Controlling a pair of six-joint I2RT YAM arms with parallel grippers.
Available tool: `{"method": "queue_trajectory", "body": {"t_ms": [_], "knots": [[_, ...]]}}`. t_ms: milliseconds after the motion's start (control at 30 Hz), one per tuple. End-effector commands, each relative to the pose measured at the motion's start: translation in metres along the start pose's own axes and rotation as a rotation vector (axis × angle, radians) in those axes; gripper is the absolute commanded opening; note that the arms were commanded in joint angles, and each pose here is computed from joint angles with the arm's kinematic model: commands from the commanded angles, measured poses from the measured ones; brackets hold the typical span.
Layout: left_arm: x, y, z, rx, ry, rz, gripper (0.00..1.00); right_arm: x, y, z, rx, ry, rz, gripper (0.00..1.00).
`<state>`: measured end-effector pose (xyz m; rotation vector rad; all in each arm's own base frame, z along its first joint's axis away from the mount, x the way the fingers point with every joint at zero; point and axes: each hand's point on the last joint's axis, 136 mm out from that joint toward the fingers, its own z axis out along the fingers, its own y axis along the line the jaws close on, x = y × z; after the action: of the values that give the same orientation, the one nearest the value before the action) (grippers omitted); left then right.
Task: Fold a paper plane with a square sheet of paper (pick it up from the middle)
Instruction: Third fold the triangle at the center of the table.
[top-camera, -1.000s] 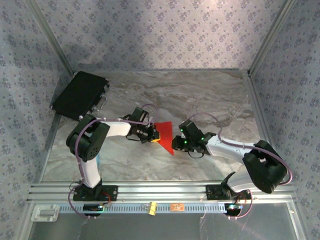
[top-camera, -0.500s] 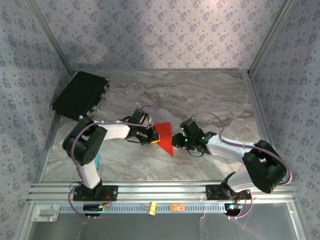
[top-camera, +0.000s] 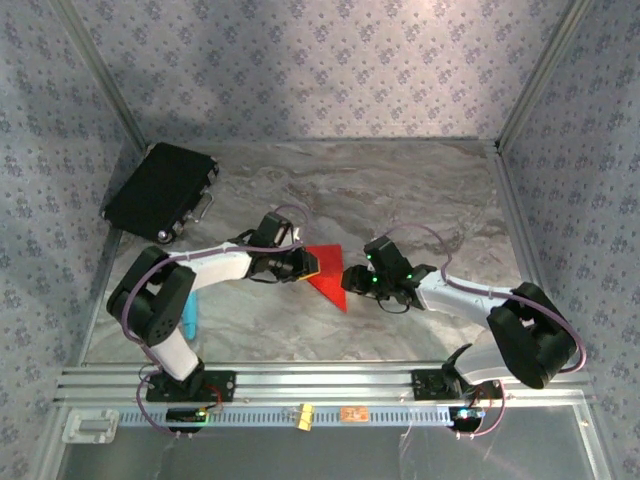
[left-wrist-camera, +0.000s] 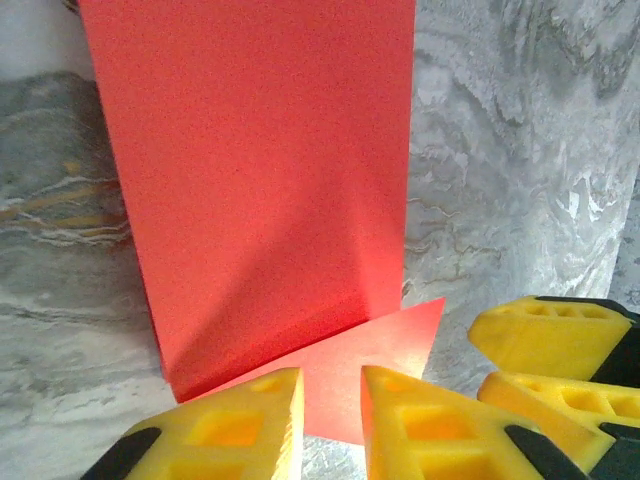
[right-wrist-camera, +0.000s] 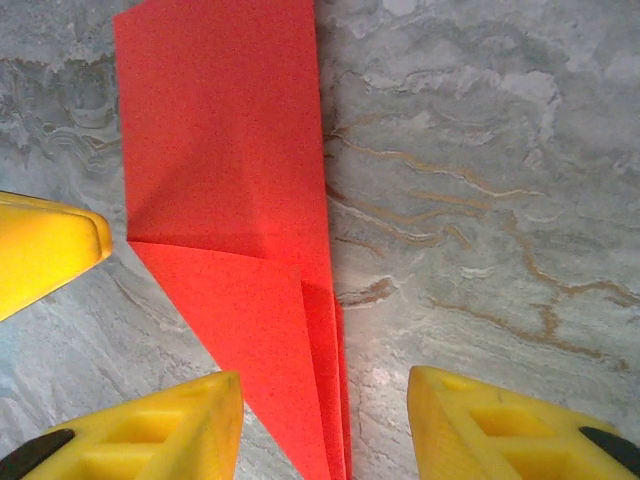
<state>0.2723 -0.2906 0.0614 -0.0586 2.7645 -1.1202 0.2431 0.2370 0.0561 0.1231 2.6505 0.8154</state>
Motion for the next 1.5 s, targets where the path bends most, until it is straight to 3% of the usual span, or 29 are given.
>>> {"method": "queue_trajectory", "body": {"t_ms": [0,100,433,933,1467], "knots": [[-0.004,0.012,-0.015,-0.02,-0.029,-0.015,0.26,-0.001,0.01,0.0,-0.044,0.003,-0.022,0.48],[-0.011,0.019,-0.022,-0.006,-0.035,-0.042,0.31,-0.002,0.012,0.003,-0.045,0.017,-0.029,0.45],[-0.015,0.019,-0.016,0.088,0.017,-0.1,0.35,-0.006,0.012,0.02,-0.027,0.055,-0.015,0.32],[-0.012,0.026,-0.001,0.092,0.073,-0.138,0.38,-0.006,0.004,0.015,0.003,0.036,-0.006,0.32],[-0.01,0.017,0.01,0.122,0.099,-0.132,0.31,-0.004,0.0,0.006,0.006,0.01,-0.009,0.32]]}}
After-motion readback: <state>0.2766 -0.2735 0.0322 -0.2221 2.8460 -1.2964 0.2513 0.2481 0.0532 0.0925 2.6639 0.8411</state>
